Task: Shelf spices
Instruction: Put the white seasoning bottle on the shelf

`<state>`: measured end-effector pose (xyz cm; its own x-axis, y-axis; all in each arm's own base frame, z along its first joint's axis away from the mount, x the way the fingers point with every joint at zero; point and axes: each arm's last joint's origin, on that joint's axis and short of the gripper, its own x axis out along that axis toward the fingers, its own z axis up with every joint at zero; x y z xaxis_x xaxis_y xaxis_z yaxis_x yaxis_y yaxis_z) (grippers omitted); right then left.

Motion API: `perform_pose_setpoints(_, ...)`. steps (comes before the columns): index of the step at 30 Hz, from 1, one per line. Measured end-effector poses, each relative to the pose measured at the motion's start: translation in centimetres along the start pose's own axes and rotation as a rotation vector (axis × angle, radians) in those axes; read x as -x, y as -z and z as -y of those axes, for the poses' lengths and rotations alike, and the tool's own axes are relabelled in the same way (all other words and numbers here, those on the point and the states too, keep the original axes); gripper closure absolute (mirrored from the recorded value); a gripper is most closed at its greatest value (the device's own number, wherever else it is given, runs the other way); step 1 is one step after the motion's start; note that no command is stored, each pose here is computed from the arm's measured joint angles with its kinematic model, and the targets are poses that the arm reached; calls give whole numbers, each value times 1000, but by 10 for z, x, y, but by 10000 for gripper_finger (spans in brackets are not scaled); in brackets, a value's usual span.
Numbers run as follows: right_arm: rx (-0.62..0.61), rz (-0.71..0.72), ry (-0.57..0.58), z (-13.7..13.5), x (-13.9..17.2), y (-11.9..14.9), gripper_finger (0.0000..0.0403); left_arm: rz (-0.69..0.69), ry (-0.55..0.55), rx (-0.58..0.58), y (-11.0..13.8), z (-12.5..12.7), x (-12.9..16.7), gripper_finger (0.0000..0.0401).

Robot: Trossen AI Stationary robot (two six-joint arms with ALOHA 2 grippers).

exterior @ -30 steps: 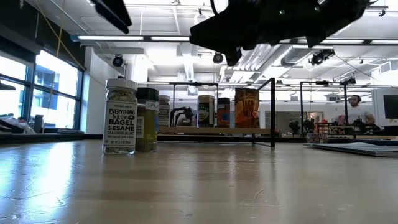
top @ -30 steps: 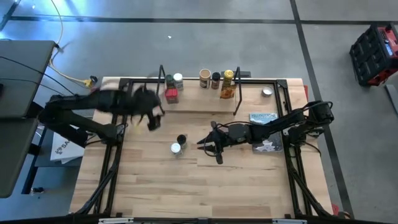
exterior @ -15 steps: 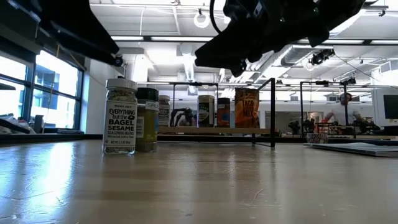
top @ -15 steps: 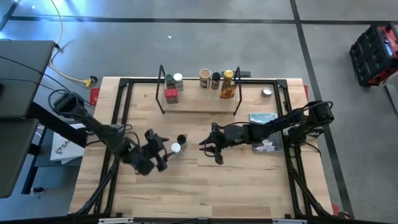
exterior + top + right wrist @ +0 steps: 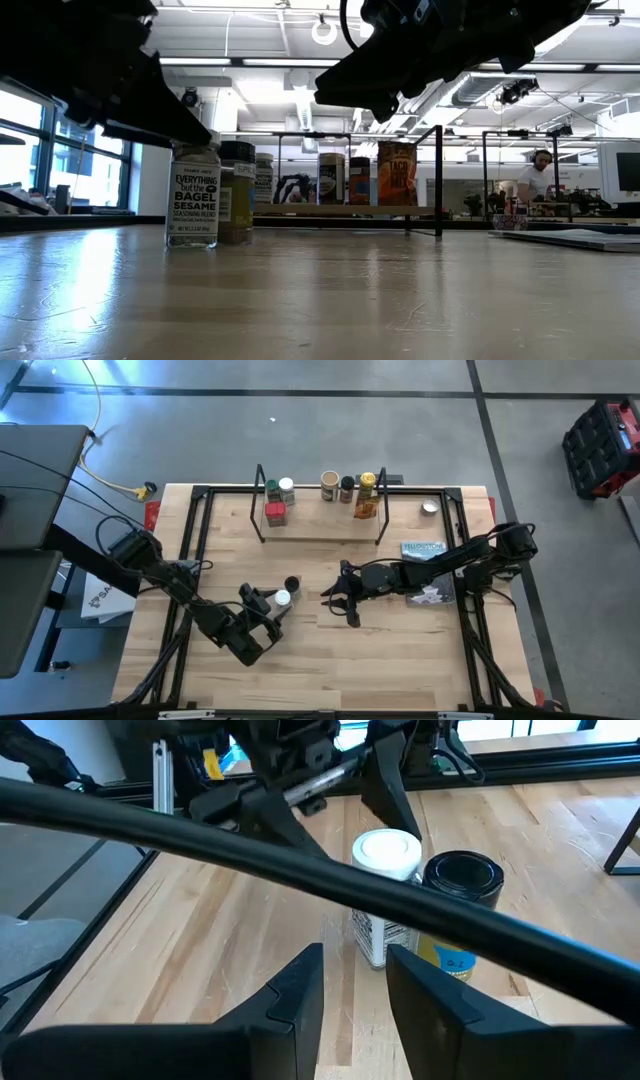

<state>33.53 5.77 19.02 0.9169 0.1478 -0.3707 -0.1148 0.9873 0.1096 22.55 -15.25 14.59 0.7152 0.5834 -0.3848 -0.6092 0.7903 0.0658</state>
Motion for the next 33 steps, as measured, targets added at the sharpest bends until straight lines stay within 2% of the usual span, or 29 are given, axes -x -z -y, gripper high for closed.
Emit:
perform_pose_setpoints(5, 0, 0, 0, 0, 0, 0, 298, 6, -10, 36, 8, 7, -11, 101)
perform_pose_setpoints(13, -9, -1, 0, 0, 0, 0, 298, 50, -31, 76, 8, 10, -16, 109)
perform_pose_setpoints(16, -11, -3, 1, 0, 0, 0, 298, 50, -31, 80, 8, 10, -16, 132)
perform_pose_setpoints(21, -11, -11, 2, 0, 0, 1, 298, 47, -26, 84, 7, 10, -15, 204)
perform_pose_setpoints(23, -11, -11, 2, 0, 0, 1, 298, 31, -6, 76, 5, 12, -13, 207)
perform_pose_setpoints(27, -11, -14, 2, 0, 0, 2, 298, -4, 68, 48, -15, 17, -4, 207)
perform_pose_setpoints(33, -11, -17, 3, 0, 0, 2, 298, 13, 230, -38, -72, 25, 20, 207)
